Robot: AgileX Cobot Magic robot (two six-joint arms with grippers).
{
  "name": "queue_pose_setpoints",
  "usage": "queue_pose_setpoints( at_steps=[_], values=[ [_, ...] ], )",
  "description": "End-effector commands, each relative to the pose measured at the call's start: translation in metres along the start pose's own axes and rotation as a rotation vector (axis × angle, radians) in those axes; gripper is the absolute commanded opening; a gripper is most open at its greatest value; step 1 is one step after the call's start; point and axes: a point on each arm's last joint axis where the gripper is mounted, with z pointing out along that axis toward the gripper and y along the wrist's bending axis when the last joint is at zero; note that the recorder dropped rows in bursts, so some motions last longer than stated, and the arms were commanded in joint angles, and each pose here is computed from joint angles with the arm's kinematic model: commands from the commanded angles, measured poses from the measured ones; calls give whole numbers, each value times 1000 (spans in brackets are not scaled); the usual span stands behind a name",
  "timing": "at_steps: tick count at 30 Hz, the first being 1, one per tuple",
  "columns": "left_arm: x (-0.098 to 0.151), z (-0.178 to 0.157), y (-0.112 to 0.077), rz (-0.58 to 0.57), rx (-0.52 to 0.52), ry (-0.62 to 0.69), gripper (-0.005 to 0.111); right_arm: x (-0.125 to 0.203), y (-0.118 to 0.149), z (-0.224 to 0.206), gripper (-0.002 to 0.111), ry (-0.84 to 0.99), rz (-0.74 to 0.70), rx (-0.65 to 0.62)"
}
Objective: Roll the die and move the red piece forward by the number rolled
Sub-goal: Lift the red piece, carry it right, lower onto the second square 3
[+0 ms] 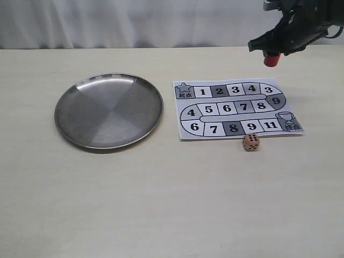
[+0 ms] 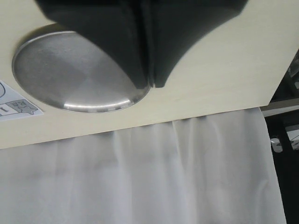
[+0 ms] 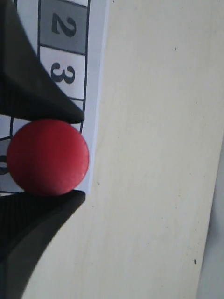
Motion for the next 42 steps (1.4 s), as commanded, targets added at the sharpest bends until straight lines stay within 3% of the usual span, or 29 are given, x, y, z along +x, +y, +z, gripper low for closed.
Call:
queue_pose_setpoints(
  at_steps=[1, 10, 26, 42],
  values=[
    [0, 0, 0, -1, 3, -8, 0, 13, -6, 25, 5, 31, 14, 9],
    [0, 0, 0, -1, 3, -8, 0, 51, -1, 80, 5, 159, 10, -3],
    [0, 0, 0, -1, 3, -8, 0, 52, -2, 78, 5, 178, 17, -2],
    [0, 0, 0, -1, 3, -8, 0, -16, -25, -52, 5, -45, 18, 62]
  ],
)
